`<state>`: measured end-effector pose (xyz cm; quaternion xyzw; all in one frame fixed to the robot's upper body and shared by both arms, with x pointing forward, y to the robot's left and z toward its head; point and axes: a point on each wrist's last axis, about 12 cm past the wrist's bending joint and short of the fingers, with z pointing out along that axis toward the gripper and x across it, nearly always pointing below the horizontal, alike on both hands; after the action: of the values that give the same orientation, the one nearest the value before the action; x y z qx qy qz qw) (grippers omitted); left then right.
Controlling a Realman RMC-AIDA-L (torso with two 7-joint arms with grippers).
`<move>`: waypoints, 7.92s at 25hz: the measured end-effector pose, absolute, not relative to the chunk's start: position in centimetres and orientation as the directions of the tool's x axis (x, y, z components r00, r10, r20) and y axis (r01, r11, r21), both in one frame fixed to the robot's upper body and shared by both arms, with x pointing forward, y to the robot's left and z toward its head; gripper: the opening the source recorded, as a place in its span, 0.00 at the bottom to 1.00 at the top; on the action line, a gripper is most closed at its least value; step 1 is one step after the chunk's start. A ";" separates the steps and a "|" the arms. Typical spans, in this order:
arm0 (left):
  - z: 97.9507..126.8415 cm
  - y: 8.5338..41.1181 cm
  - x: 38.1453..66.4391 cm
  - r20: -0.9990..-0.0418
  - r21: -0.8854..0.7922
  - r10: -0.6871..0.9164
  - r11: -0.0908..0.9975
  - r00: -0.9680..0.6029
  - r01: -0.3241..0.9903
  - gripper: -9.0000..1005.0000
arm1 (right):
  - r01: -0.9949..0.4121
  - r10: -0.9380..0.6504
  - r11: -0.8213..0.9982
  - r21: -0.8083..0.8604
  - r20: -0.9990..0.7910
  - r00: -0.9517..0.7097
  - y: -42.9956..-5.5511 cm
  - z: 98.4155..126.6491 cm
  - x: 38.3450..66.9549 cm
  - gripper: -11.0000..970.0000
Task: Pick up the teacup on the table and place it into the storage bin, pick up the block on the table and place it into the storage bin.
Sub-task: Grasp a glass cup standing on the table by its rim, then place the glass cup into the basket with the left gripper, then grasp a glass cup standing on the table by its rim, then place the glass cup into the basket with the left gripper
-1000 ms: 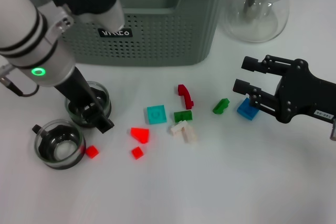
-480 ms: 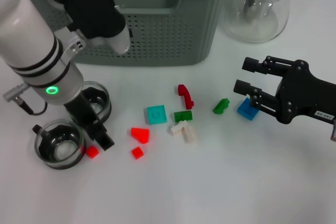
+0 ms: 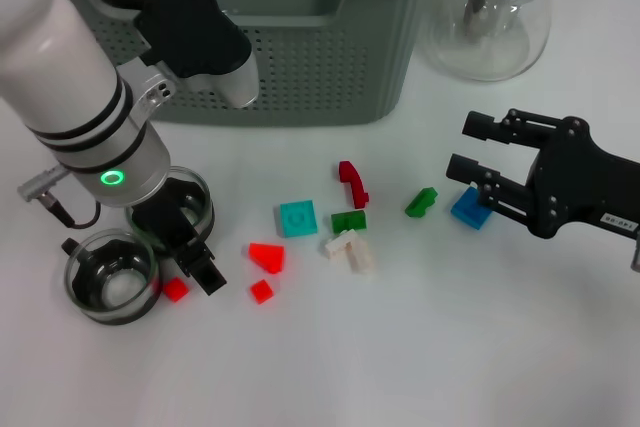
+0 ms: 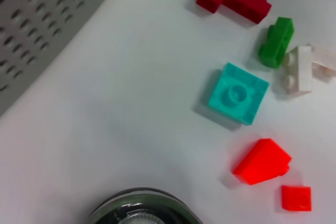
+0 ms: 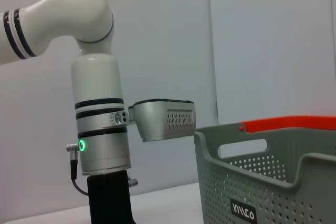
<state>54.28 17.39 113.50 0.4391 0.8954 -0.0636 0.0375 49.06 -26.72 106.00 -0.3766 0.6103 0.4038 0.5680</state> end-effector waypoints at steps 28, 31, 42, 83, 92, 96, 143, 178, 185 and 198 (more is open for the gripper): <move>115.2 17.9 55.1 -0.209 -0.087 0.772 0.597 -0.601 0.797 0.05 | -0.917 0.001 0.391 0.074 -0.997 -0.080 -26.9 105.9 48.9 0.53; 116.8 19.0 55.0 -0.330 -0.207 0.741 0.548 -0.585 0.810 0.05 | -0.918 0.001 0.390 0.074 -0.997 -0.080 -26.9 105.9 48.9 0.53; 123.6 26.9 57.3 -0.867 -0.482 0.029 0.208 -0.498 0.851 0.05 | -0.917 0.010 0.390 0.082 -0.996 -0.085 -26.8 105.9 48.9 0.53; 117.3 13.7 70.3 -0.590 0.136 0.542 0.797 -0.598 0.589 0.07 | -0.915 0.022 0.391 0.101 -0.995 -0.101 -26.6 105.7 48.9 0.53; 125.2 19.9 66.0 -0.883 -0.257 0.089 0.729 -0.460 0.635 0.50 | -0.908 0.027 0.406 0.107 -0.994 -0.105 -26.9 105.6 48.8 0.53; 126.6 24.4 60.7 -0.935 -0.343 -0.088 0.463 -0.343 0.817 0.51 | -0.907 0.029 0.407 0.111 -0.994 -0.108 -27.0 105.5 48.7 0.52; 111.0 31.5 52.7 -0.406 -0.113 0.646 0.666 -0.646 0.737 0.52 | -0.898 0.030 0.417 0.143 -0.989 -0.143 -27.7 105.5 48.7 0.53; 125.9 26.8 64.2 -0.856 -0.469 -0.064 0.511 -0.512 0.720 0.05 | -0.898 0.032 0.416 0.141 -0.990 -0.140 -27.5 105.6 48.9 0.53; 126.6 21.1 70.3 -0.781 -0.094 0.291 0.820 -0.553 0.565 0.05 | -0.898 0.035 0.416 0.145 -0.989 -0.144 -27.4 105.5 48.7 0.53; 117.6 16.8 70.3 -0.545 0.316 0.666 0.726 -0.510 0.611 0.05 | -0.897 0.035 0.419 0.144 -0.989 -0.143 -27.3 105.5 48.8 0.53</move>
<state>70.31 16.79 117.64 0.3678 0.8678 0.0412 0.3316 48.83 -27.32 105.47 -0.3418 0.6306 0.4170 0.5582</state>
